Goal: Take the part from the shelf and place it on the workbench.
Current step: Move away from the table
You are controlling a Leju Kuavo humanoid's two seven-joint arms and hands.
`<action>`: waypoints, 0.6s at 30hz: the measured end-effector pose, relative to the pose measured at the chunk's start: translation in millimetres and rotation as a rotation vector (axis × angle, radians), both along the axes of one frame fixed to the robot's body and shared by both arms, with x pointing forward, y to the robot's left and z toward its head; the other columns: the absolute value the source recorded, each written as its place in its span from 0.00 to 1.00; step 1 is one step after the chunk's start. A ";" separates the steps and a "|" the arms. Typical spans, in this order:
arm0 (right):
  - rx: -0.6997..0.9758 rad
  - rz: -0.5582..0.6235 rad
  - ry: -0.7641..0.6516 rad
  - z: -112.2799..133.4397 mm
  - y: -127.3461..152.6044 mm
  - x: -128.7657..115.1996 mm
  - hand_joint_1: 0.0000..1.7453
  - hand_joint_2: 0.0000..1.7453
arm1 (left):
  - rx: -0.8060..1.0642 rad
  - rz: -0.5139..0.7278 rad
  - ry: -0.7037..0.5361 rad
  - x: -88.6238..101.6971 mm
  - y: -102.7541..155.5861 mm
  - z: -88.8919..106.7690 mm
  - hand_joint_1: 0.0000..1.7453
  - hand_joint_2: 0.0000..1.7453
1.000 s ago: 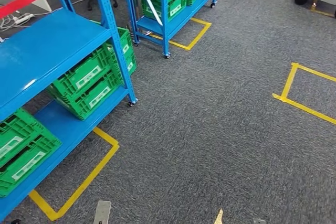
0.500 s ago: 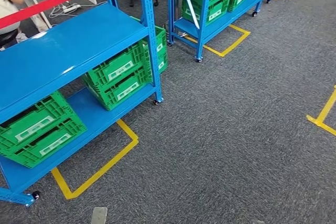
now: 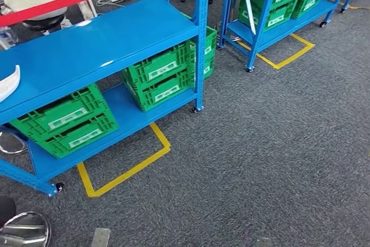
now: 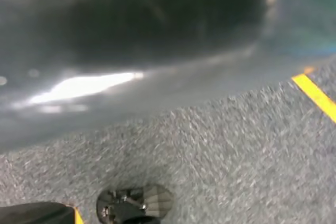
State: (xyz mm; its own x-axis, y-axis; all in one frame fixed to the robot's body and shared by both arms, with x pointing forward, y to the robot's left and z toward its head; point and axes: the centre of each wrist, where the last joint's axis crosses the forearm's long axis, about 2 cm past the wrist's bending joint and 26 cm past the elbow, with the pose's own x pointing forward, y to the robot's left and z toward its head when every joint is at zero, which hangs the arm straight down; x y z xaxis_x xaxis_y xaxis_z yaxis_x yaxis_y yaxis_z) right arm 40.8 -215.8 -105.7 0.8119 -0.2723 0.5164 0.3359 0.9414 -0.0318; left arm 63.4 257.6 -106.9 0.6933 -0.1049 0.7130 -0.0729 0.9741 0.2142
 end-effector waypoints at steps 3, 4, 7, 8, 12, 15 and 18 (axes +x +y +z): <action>0.038 -0.012 -0.015 1.7 5.3 8.3 0.00 0.00 | 0.004 -0.028 0.015 0.6 -1.4 0.2 0.00 0.00; 0.043 -0.016 -0.015 2.1 5.6 11.0 0.00 0.00 | 0.004 -0.034 0.014 2.8 -2.1 0.6 0.00 0.00; 0.050 -0.028 -0.006 3.0 5.4 18.3 0.00 0.00 | 0.004 -0.049 0.008 10.9 -3.6 2.0 0.00 0.00; 0.051 -0.030 -0.004 3.4 5.4 20.7 0.00 0.00 | 0.004 -0.053 0.009 11.7 -3.9 2.2 0.00 0.00; 0.061 -0.034 -0.009 4.1 5.9 25.1 0.00 0.00 | 0.005 -0.055 0.010 12.0 -4.0 2.3 0.00 0.00; 0.066 -0.034 -0.017 4.8 6.8 28.4 0.00 0.00 | 0.008 -0.054 0.009 13.2 -3.3 2.4 0.00 0.00; 0.077 -0.033 -0.022 5.2 8.9 29.3 0.00 0.00 | 0.011 -0.052 0.006 14.6 -2.1 2.6 0.00 0.00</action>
